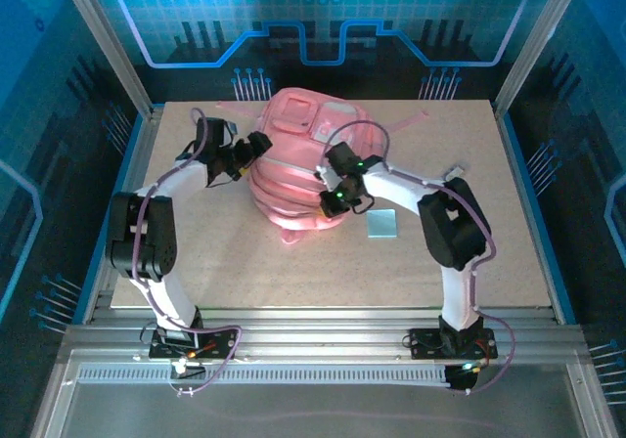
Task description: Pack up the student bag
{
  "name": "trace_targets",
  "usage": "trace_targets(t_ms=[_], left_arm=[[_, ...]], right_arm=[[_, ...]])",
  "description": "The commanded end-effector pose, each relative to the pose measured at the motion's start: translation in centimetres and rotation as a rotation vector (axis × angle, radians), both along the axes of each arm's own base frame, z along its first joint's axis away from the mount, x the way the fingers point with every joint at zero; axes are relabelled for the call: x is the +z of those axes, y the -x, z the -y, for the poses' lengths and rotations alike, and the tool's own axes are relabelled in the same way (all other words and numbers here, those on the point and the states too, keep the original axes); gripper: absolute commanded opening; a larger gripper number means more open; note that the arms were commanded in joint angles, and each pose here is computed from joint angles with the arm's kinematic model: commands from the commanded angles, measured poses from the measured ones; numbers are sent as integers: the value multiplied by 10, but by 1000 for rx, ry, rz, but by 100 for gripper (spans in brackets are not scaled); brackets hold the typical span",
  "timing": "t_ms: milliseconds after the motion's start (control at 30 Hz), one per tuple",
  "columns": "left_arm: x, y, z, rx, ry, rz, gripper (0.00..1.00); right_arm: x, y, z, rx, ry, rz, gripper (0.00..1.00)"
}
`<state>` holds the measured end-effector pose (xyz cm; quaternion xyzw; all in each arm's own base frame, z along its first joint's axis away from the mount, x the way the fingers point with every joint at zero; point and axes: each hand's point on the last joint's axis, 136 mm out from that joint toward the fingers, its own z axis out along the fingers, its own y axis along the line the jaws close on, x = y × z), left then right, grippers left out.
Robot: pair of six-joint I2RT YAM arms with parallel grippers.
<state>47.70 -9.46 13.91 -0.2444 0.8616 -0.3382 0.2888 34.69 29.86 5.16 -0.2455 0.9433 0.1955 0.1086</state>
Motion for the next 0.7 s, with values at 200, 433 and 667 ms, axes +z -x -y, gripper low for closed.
trace_targets(t_ms=[200, 433, 667], left_arm=[[42, 54, -23, 137, -27, 48, 99], [6, 108, -2, 264, 126, -3, 98], [-18, 124, 28, 351, 149, 34, 89]], right_arm=[[33, -6, -59, 19, -135, -34, 0], [37, -5, -57, -37, -150, -43, 0], [49, 14, -69, -38, -265, -110, 0]])
